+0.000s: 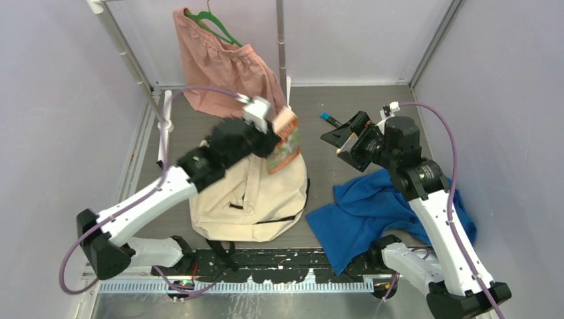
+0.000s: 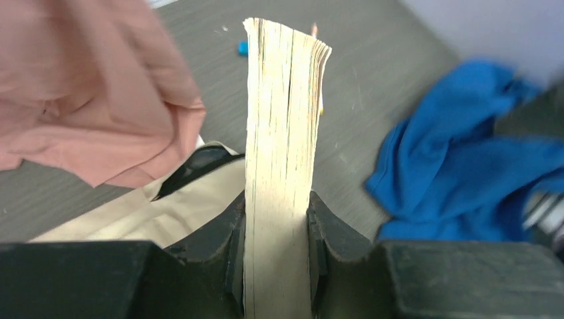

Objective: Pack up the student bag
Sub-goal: Pick up the book from the center of the board, then place the book in the student bag.

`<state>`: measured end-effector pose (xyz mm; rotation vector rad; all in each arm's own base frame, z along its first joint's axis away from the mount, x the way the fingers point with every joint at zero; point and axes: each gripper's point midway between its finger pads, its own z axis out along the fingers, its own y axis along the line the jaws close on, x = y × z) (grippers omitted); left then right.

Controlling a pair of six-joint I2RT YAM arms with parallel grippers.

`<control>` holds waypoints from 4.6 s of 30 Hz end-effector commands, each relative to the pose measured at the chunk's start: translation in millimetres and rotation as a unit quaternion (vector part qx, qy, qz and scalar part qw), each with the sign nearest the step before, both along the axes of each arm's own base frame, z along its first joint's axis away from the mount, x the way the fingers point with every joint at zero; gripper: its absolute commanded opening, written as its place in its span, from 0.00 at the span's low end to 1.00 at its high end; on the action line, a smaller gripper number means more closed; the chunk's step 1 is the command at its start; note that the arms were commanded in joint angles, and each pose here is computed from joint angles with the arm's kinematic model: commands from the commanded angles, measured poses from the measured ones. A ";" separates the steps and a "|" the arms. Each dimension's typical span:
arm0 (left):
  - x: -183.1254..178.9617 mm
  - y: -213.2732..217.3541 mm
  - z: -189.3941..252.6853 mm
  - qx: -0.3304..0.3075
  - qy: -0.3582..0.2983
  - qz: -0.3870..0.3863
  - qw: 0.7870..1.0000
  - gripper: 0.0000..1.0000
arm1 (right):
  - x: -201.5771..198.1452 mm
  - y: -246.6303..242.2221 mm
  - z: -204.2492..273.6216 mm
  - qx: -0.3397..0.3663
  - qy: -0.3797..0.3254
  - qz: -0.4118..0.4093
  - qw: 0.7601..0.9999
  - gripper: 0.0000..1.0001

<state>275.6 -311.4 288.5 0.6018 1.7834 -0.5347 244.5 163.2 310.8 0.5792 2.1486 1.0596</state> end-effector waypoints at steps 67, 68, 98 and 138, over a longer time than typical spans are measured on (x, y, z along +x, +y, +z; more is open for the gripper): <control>-29.3 -48.1 -105.8 0.125 0.123 0.135 0.975 0.98 | 4.3 -155.5 -47.7 -0.288 -0.059 -0.241 0.925 0.01; -27.9 -50.8 -114.2 0.139 0.126 0.138 0.972 0.97 | 3.5 -154.8 -46.7 -0.286 -0.061 -0.240 0.926 0.01; -5.3 73.2 17.2 -0.139 0.182 0.112 0.967 0.00 | -36.3 -13.8 23.2 -0.057 -0.209 0.119 0.969 0.01; -42.1 68.5 90.9 -0.306 0.177 -0.019 0.935 0.00 | 90.8 204.3 -154.8 0.052 -0.035 0.155 0.986 0.01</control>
